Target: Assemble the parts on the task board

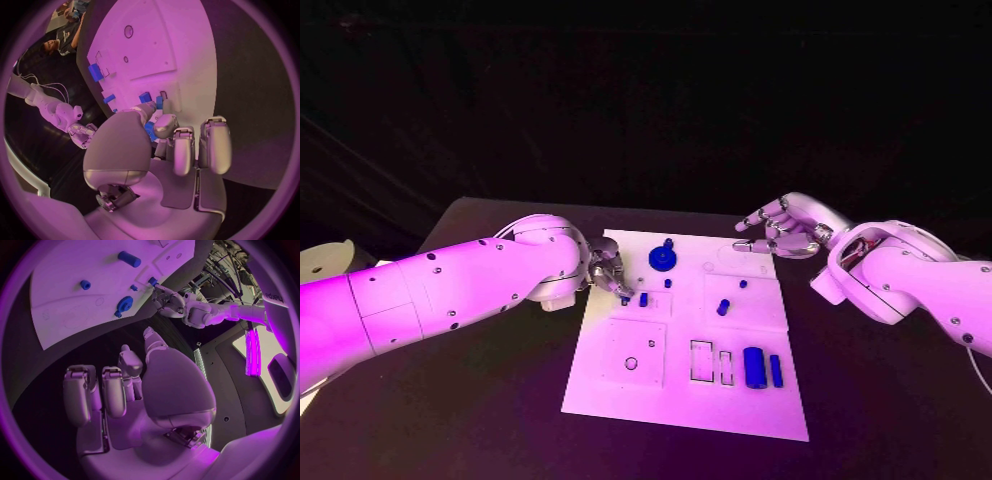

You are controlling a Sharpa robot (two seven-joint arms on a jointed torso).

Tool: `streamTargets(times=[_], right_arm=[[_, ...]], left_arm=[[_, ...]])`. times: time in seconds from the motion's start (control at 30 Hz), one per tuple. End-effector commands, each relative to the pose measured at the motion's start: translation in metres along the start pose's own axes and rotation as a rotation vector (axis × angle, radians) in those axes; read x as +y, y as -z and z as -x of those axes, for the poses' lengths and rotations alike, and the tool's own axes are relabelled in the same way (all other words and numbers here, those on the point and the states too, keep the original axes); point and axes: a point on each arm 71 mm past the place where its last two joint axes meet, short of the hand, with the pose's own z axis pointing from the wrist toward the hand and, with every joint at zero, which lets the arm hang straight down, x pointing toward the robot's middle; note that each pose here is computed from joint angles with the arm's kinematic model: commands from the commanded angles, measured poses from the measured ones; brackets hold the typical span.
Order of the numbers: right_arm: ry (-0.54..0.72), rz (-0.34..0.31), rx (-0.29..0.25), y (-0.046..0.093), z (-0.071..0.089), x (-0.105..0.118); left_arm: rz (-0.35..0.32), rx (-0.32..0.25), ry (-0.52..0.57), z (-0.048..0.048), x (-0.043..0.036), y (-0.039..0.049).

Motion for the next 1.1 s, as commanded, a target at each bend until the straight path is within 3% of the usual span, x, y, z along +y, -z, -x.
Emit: streamTargets(times=[0.03, 0.57, 1.1], right_arm=[[-0.004, 0.004, 0.015, 0.0002, -0.0015, 0.0003], [-0.007, 0.003, 0.018, 0.0004, -0.0021, -0.0001], [-0.007, 0.003, 0.018, 0.0007, -0.0022, 0.0]], left_arm=[[0.01, 0.008, -0.04, -0.0002, 0.0011, -0.0008], [0.025, 0.084, -0.072, -0.0051, 0.0055, 0.0006], [0.033, 0.094, -0.068, -0.0058, 0.0036, -0.001]])
